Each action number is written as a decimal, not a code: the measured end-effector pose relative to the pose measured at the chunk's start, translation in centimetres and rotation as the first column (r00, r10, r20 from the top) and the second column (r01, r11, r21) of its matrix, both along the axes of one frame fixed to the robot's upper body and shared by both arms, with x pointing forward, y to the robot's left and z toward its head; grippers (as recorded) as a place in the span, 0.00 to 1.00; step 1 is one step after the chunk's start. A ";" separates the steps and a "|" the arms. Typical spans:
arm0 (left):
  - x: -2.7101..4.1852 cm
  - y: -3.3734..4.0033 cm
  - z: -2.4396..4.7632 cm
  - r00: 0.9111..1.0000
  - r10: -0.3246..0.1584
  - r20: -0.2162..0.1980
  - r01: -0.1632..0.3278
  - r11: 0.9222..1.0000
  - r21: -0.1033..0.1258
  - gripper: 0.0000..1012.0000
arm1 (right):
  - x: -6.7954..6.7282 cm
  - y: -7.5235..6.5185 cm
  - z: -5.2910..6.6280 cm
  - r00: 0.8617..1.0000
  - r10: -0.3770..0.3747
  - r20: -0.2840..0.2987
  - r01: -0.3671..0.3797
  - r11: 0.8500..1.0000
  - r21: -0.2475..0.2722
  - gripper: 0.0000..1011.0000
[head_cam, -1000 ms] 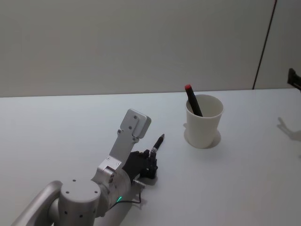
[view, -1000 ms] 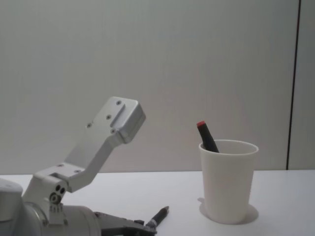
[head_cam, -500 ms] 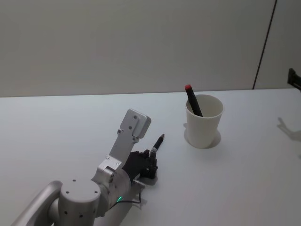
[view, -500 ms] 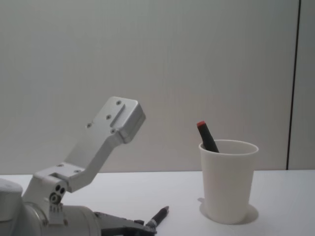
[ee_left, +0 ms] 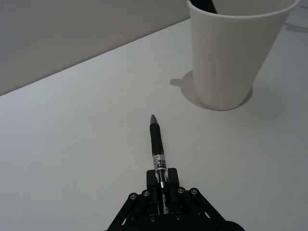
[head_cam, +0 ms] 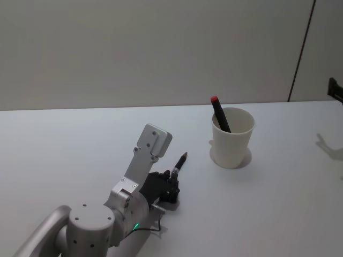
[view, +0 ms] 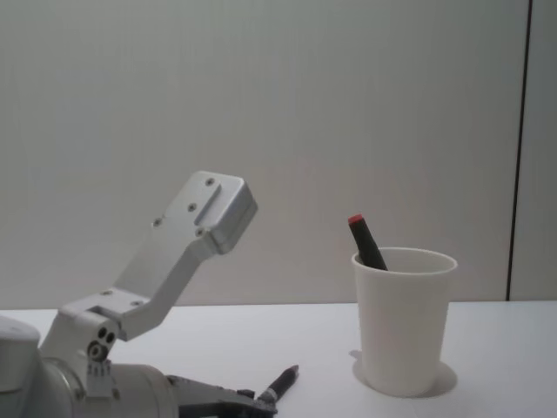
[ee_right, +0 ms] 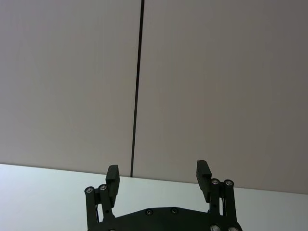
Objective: Place the pen into the pen holder.
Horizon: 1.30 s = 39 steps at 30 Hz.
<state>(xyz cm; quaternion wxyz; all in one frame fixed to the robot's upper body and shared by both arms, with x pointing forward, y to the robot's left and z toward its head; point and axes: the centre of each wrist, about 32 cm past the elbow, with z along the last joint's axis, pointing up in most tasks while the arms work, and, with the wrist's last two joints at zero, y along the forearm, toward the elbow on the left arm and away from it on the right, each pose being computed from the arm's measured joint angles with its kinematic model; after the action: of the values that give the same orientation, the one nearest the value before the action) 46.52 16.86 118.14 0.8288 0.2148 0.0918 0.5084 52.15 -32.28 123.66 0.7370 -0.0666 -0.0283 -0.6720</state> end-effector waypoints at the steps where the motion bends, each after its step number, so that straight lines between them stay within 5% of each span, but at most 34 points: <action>1: 0.00 0.00 0.00 1.000 0.000 0.000 0.000 1.000 0.000 0.14 | 0.0 0.0 0.0 1.000 0.000 0.000 0.000 1.000 0.000 0.99; 13: 0.43 0.12 0.14 1.000 -0.003 0.008 0.003 1.000 0.009 0.14 | 0.0 0.0 0.0 1.000 0.000 0.000 0.000 1.000 0.000 0.99; 21: 0.91 0.80 0.53 0.999 0.003 0.050 -0.002 1.000 -0.010 0.14 | 0.0 0.0 0.0 1.000 0.000 0.000 0.000 1.000 0.000 0.99; 30: 0.88 2.00 1.82 0.989 0.009 0.147 0.002 0.997 -0.075 0.14 | 0.0 0.0 0.0 1.000 0.000 0.000 0.000 1.000 0.000 0.99; 39: 0.44 3.04 2.19 0.978 0.018 0.208 0.014 0.988 -0.151 0.14 | 0.0 0.0 0.0 1.000 0.000 0.000 0.000 1.000 0.000 0.99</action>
<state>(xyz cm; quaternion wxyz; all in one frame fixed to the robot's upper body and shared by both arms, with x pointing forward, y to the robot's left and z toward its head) 46.97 19.90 120.32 0.8474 0.0962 0.0429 0.5203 52.15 -32.28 123.66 0.7370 -0.0667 -0.0282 -0.6720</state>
